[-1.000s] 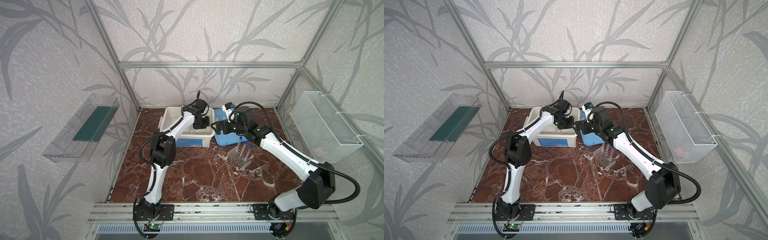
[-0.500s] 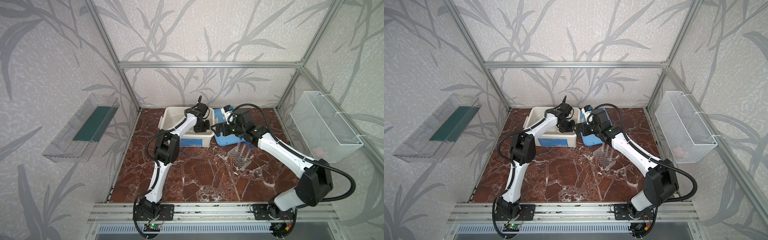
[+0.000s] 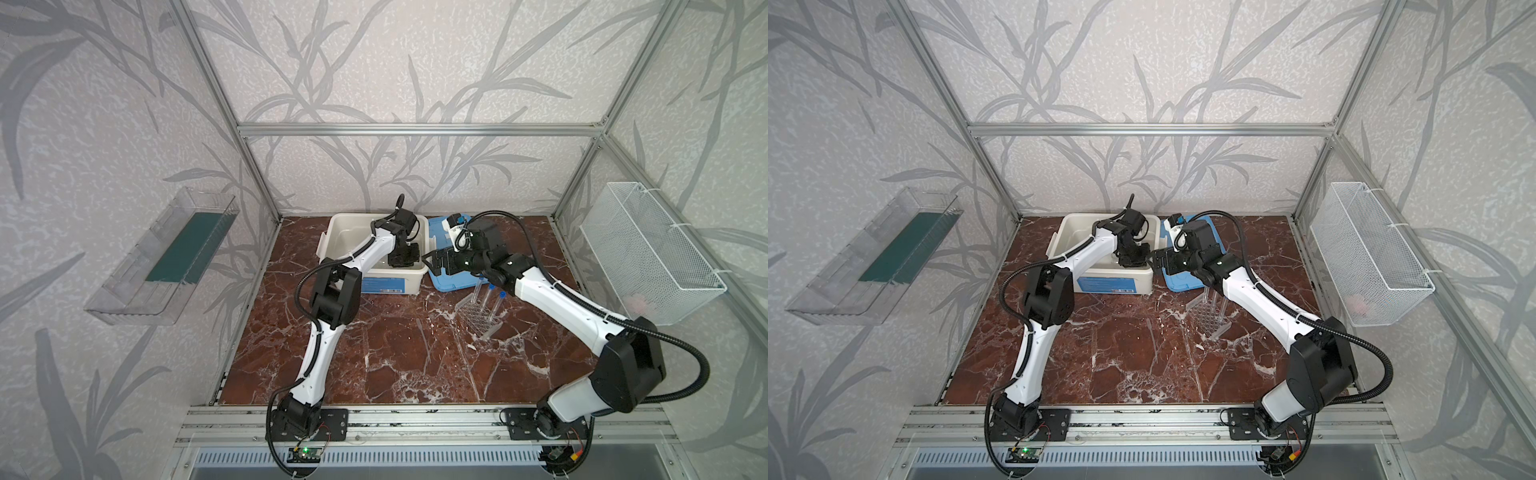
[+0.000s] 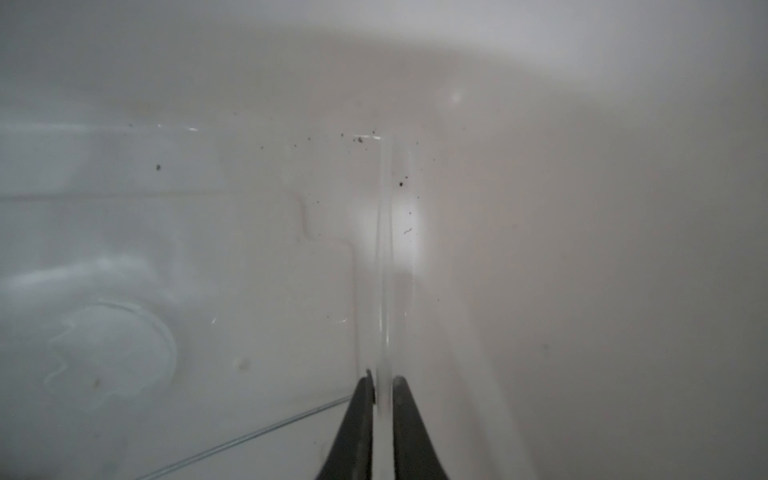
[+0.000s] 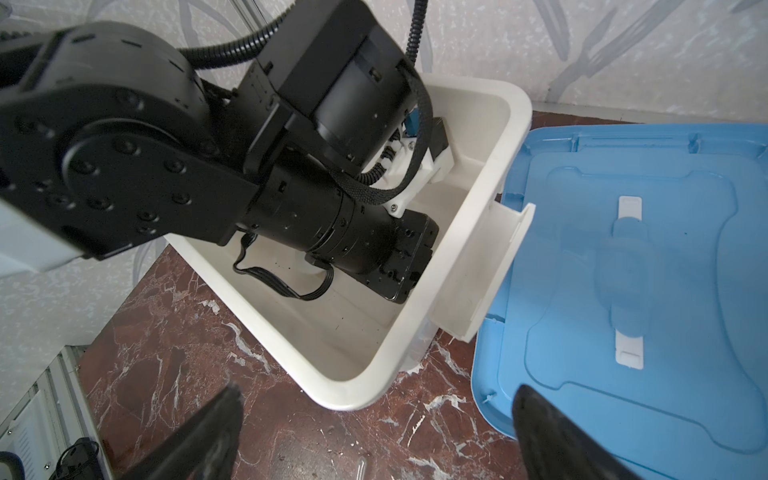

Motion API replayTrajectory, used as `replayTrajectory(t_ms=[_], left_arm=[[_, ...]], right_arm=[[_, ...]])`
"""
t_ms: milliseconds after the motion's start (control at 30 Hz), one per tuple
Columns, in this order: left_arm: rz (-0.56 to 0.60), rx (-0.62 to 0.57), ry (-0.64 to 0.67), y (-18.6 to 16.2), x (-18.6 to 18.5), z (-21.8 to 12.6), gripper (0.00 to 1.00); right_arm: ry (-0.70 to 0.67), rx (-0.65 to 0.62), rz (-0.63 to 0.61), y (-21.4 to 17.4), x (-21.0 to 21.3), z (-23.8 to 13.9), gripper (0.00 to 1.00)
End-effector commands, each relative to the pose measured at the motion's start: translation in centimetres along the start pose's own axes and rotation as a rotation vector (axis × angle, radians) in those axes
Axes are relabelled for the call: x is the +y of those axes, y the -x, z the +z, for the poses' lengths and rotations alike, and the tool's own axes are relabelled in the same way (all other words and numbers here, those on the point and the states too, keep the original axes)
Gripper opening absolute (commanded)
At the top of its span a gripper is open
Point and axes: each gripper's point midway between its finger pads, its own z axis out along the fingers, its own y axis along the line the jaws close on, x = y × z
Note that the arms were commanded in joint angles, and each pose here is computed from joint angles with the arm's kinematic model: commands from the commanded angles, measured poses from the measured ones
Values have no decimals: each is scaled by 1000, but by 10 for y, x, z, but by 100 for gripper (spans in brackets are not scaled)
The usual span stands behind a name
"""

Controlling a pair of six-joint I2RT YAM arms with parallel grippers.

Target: Organize the chemistry lab equipment

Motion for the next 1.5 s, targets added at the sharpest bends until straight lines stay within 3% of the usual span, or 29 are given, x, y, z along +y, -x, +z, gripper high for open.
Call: replayTrajectory(t_ms=[0,167,333,567,967,1200,1367,1467], left_arm=[[-5,13,41,-3,9,5,19],[-4,-11,46,3,8,-3,22],[4,-51,44,10,2,-22,35],[18,-158,42,25,-7,-80,49],[8,-360,-86,21,-31,-190,99],[21,-380,-142,-23,-39,-233,99],[112,-348,-88,-75,-41,-243,99],[89,-320,-110,-104,-39,-236,99]], right_arm=[[-8,-31,-12,6,-2,-6,99],[-12,-36,-10,6,-4,-8,99],[-14,-42,-13,8,-3,-12,99],[-25,-64,-21,14,-2,-26,99],[-17,-168,-90,27,12,-76,99],[-11,-153,-126,14,18,-102,99],[79,-74,-170,-17,31,-112,99],[79,-28,-182,-37,28,-113,99]])
